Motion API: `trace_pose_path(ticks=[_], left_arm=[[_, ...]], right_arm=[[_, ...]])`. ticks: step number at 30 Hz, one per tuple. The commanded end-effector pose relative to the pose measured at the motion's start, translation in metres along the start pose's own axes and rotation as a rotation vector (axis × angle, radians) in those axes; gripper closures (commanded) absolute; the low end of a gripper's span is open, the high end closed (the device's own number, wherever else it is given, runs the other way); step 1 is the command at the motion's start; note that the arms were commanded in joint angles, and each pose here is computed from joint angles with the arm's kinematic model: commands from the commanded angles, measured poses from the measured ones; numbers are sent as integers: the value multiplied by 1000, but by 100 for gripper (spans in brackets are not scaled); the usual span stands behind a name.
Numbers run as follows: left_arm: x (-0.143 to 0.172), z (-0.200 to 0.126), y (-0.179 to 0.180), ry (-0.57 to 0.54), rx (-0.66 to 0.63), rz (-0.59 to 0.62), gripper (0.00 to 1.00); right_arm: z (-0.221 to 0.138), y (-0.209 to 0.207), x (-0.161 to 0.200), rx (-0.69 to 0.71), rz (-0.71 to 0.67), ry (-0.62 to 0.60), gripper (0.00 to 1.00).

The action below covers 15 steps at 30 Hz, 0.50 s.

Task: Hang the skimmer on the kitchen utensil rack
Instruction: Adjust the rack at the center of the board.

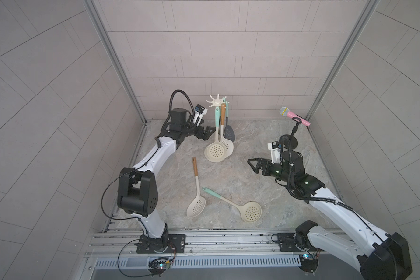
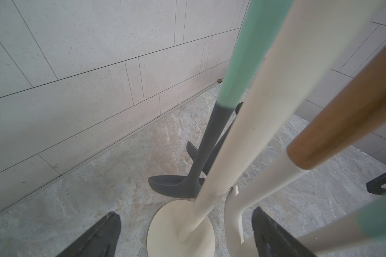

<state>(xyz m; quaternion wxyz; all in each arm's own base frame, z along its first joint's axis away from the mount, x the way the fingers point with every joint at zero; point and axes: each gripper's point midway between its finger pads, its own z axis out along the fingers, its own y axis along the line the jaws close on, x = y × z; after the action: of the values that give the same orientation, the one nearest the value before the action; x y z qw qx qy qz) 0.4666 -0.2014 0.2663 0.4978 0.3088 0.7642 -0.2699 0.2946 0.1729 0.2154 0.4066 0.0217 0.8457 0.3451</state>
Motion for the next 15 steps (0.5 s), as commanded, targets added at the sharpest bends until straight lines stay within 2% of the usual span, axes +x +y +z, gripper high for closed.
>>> trace_pose_path(ticks=[1,15], left_arm=[[-16,1,-13,-64,49,27,2],[-36,30,-8,-125,95,-1,5]], right_arm=[[-4,-4,-2,24,-7,-14,0],[-2,-11,-2,54,-4,-13,1]])
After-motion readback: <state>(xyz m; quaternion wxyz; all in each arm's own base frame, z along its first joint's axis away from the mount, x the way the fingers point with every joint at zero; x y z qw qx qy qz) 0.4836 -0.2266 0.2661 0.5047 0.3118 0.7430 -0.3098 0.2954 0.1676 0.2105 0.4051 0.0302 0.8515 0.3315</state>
